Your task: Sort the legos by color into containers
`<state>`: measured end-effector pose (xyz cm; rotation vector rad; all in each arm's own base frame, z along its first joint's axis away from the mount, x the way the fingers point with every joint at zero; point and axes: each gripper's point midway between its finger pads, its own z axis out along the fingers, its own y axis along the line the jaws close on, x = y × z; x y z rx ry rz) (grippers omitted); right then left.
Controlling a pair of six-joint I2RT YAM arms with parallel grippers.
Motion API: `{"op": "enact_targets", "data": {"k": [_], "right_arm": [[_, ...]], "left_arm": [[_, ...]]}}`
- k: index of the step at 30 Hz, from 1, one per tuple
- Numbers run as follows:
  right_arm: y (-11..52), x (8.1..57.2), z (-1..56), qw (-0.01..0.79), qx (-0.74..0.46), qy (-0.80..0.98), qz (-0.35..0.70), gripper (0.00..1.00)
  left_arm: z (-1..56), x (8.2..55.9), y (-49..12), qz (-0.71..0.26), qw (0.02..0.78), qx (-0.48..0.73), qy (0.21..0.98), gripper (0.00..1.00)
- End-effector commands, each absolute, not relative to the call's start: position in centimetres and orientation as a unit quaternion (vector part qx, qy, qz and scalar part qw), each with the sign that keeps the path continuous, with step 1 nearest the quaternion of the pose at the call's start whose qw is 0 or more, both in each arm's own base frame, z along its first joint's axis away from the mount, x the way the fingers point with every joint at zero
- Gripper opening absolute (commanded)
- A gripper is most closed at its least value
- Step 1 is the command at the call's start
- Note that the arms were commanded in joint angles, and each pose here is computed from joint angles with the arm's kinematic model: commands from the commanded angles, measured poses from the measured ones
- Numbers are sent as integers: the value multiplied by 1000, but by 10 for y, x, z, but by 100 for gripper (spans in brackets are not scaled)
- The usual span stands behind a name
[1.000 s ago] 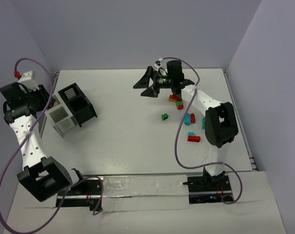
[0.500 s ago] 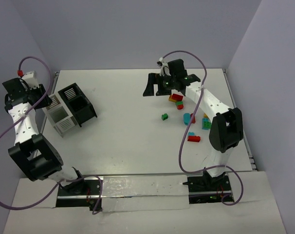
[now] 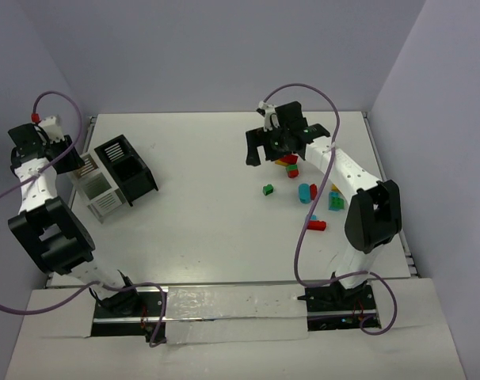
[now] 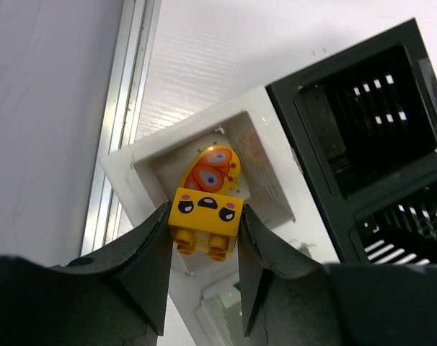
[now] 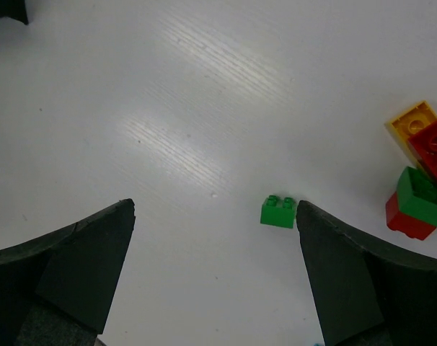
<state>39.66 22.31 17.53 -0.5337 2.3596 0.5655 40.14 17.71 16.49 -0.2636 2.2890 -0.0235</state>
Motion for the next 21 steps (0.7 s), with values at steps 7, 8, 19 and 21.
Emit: {"op": "enact_targets", "data": {"k": [7, 8, 19, 21], "right_arm": [[189, 377, 149, 301, -257, 909, 133, 98], [186, 375, 145, 295, -257, 911, 126, 98], [172, 354, 94, 244, -241, 937, 64, 91], [174, 353, 87, 237, -242, 940, 52, 91]], "left_arm": [[188, 427, 189, 17, 448, -82, 890, 56], [192, 428, 187, 16, 451, -77, 889, 57], [261, 432, 136, 36, 511, 6, 859, 70], [271, 428, 124, 44, 519, 22, 854, 70]]}}
